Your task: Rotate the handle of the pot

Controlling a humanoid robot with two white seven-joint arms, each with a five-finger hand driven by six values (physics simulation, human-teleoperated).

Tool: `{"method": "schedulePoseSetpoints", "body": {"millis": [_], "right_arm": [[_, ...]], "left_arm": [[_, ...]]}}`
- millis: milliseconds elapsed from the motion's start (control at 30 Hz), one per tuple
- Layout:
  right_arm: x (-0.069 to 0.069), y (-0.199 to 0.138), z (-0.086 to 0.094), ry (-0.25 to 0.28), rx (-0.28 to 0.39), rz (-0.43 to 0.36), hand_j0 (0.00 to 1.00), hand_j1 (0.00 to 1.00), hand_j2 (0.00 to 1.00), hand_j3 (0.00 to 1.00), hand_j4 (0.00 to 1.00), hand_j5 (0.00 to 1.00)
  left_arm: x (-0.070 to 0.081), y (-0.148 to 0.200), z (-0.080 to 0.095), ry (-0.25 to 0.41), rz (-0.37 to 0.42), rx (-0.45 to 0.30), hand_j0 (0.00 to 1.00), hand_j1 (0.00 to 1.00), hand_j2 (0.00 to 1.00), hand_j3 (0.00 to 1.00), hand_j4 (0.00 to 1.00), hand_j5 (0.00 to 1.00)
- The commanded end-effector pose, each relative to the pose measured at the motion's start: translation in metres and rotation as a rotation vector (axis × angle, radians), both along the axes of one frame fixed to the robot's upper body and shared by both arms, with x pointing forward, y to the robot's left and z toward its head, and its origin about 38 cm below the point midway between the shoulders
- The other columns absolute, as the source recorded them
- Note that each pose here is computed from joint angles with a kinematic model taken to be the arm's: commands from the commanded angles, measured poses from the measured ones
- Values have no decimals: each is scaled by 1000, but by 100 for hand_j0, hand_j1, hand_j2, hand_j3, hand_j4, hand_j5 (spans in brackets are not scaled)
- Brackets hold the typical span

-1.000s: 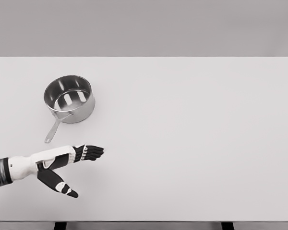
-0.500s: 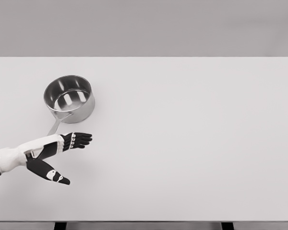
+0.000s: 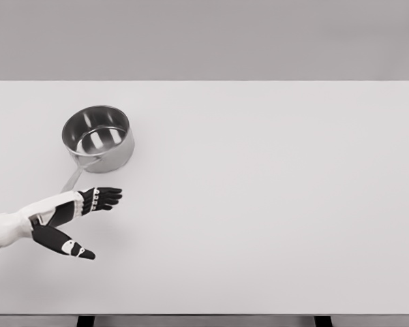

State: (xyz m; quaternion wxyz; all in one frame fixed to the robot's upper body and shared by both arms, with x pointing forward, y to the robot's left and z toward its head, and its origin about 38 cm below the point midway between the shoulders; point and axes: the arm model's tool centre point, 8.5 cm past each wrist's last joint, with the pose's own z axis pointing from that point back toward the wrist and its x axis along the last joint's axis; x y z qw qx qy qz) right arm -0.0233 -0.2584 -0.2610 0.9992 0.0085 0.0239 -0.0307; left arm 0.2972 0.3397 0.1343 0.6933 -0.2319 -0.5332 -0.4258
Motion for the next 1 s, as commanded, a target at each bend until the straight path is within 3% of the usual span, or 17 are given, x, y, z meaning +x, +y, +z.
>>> {"method": "schedulePoseSetpoints", "body": {"millis": [0,467,967], "right_arm": [[0,0,0,0,0,0,100,100,100,100,100,100],[0,0,0,0,0,0,100,100,100,100,100,100],[0,0,0,0,0,0,100,100,100,100,100,100]], "left_arm": [[2,4,2,-3,13,1,100,100,100,100,100,100],[5,25,0,-11,63,48,100,100,100,100,100,100],[14,58,5,-55,106,191,100,100,100,100,100,100]]}}
